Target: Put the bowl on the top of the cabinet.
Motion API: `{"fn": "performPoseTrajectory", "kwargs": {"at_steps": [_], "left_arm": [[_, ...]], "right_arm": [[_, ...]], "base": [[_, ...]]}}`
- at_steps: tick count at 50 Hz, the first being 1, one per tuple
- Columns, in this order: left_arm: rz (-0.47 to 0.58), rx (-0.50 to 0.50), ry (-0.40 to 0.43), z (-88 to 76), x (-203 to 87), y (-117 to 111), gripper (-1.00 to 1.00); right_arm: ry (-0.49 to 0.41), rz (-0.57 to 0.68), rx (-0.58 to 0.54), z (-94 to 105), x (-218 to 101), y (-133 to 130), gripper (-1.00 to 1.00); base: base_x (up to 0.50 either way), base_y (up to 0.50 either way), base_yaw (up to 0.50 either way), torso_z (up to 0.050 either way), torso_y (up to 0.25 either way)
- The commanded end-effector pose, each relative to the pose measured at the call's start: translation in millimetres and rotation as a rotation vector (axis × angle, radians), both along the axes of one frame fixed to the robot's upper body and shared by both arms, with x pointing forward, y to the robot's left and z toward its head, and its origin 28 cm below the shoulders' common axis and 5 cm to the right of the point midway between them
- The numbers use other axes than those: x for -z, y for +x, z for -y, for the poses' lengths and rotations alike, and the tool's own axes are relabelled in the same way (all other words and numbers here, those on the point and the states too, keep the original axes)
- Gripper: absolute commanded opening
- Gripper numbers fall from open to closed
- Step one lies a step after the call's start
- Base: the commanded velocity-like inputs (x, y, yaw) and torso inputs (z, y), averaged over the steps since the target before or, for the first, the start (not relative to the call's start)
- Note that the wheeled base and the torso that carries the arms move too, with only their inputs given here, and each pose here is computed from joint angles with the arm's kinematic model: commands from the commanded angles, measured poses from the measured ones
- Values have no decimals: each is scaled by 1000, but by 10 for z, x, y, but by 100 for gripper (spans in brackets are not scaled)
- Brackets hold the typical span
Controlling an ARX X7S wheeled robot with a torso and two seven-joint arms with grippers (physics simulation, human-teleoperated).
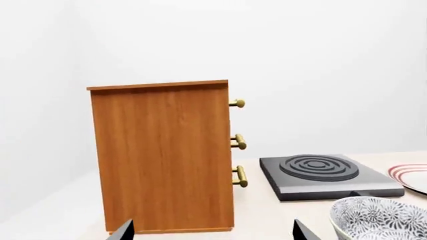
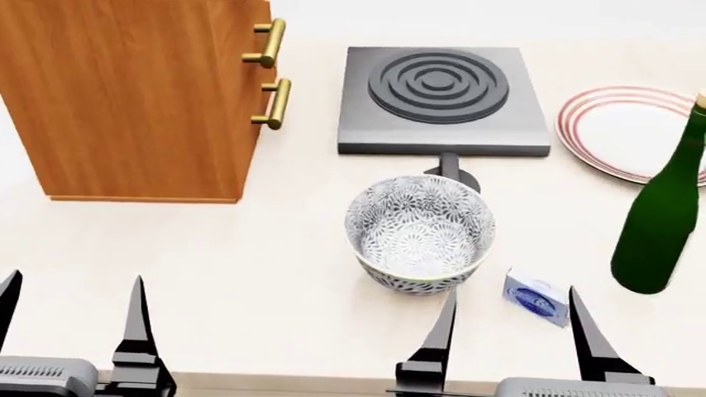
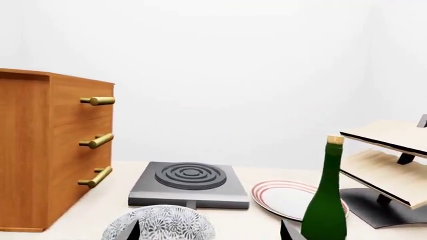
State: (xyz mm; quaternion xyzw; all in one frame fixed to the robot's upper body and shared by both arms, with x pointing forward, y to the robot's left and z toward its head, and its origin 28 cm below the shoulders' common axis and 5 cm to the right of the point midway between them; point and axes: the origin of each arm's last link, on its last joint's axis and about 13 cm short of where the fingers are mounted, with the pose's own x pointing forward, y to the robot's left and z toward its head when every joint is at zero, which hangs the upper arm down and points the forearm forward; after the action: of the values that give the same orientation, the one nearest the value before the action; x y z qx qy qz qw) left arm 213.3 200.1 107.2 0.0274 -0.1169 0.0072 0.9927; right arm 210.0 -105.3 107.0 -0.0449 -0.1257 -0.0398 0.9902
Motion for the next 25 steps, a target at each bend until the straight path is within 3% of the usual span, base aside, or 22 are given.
{"fn": "performPoseTrajectory", "kwargs": {"at_steps": [1,18,25], "left_arm": [[1,-3,1,-9,2,-3,100],[0,-7,-3,-17,-5,-6,100],[0,-6,-3,-12,2,-12,100]], "right_arm": [[4,-4,-9,-9,7,-6,100],[-11,-5,-7,-20,33,-1,100],[-24,-5,-8,-24,40,-6,100]], "base": [[0,500,0,0,0],[0,500,0,0,0],[0,180,0,0,0]]}}
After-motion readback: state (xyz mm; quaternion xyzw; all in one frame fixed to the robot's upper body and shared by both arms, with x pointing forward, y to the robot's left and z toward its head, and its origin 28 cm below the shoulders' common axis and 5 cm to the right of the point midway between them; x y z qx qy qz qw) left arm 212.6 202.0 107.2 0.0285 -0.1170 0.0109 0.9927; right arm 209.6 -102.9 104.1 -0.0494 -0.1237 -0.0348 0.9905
